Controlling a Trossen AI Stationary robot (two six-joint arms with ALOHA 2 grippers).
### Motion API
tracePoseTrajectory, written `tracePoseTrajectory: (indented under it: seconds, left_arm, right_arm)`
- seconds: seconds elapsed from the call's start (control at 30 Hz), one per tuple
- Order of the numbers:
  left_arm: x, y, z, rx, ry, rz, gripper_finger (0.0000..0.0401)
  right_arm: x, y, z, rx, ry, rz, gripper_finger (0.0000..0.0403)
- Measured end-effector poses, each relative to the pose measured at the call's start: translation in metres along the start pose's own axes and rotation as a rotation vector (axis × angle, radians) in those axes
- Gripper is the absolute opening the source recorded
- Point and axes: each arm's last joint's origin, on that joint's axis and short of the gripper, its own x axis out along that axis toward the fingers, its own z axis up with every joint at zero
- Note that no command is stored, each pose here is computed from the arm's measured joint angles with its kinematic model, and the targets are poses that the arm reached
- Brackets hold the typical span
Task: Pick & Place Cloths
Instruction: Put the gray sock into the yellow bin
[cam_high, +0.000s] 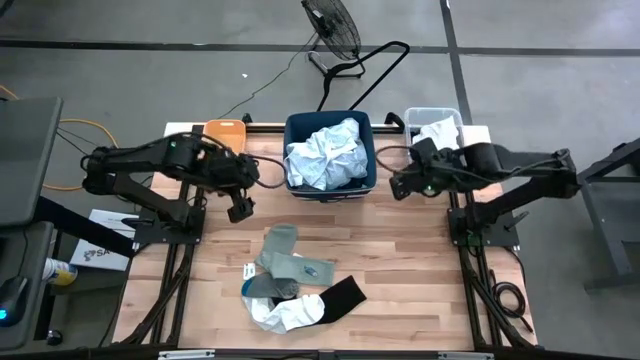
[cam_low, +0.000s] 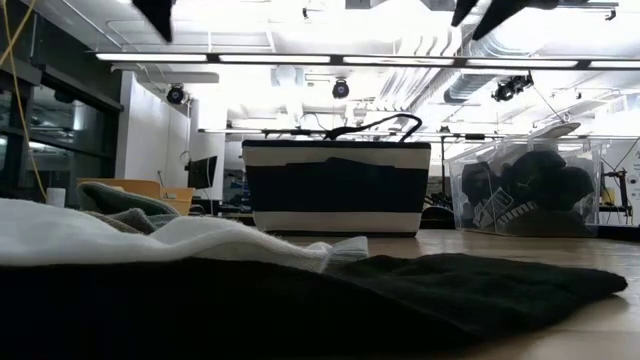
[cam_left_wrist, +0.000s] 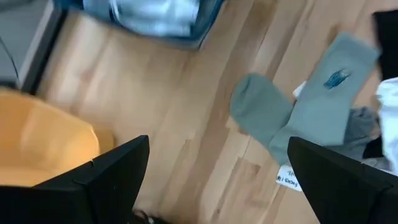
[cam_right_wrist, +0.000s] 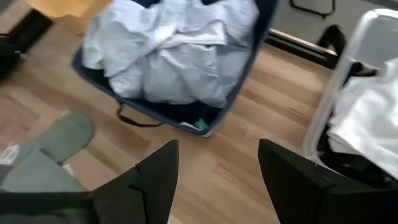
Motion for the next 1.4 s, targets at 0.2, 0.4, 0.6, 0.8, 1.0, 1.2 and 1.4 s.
tracePoseTrajectory:
  seconds: [0.2,0.4,0.6,0.8,1.0,1.2,1.4]
  left_arm:
    - [0.046,-0.017,-0.016,-0.061,0.105,-0.009,0.0376]
    - [0.089,-0.043,-0.031,-0.088,0.092,-0.112,0.0376]
    - [0.122,-0.051,-0.047,-0.303,0.097,-0.119,0.0376]
    - [0.153,-0.052,-0.061,-0.443,0.101,-0.133,0.0376]
    - [0.170,-0.053,-0.069,-0.518,0.085,-0.150,0.0376]
    - [0.184,-0.058,-0.068,-0.489,0.090,-0.115,0.0376]
    - [0.202,-0.066,-0.067,-0.367,0.123,-0.125,0.0376]
  right_arm:
    - [-0.011,0.014,-0.014,-0.074,-0.032,0.079,0.0213]
    - [-0.020,0.020,-0.028,-0.149,-0.022,0.131,0.0213]
    - [-0.030,0.024,-0.040,-0.207,-0.037,0.170,0.0213]
    - [-0.036,0.026,-0.048,-0.244,-0.030,0.203,0.0213]
    - [-0.041,0.028,-0.054,-0.298,-0.026,0.227,0.0213]
    - [-0.043,0.028,-0.057,-0.338,-0.026,0.239,0.0213]
    - [-0.043,0.028,-0.057,-0.372,-0.026,0.240,0.0213]
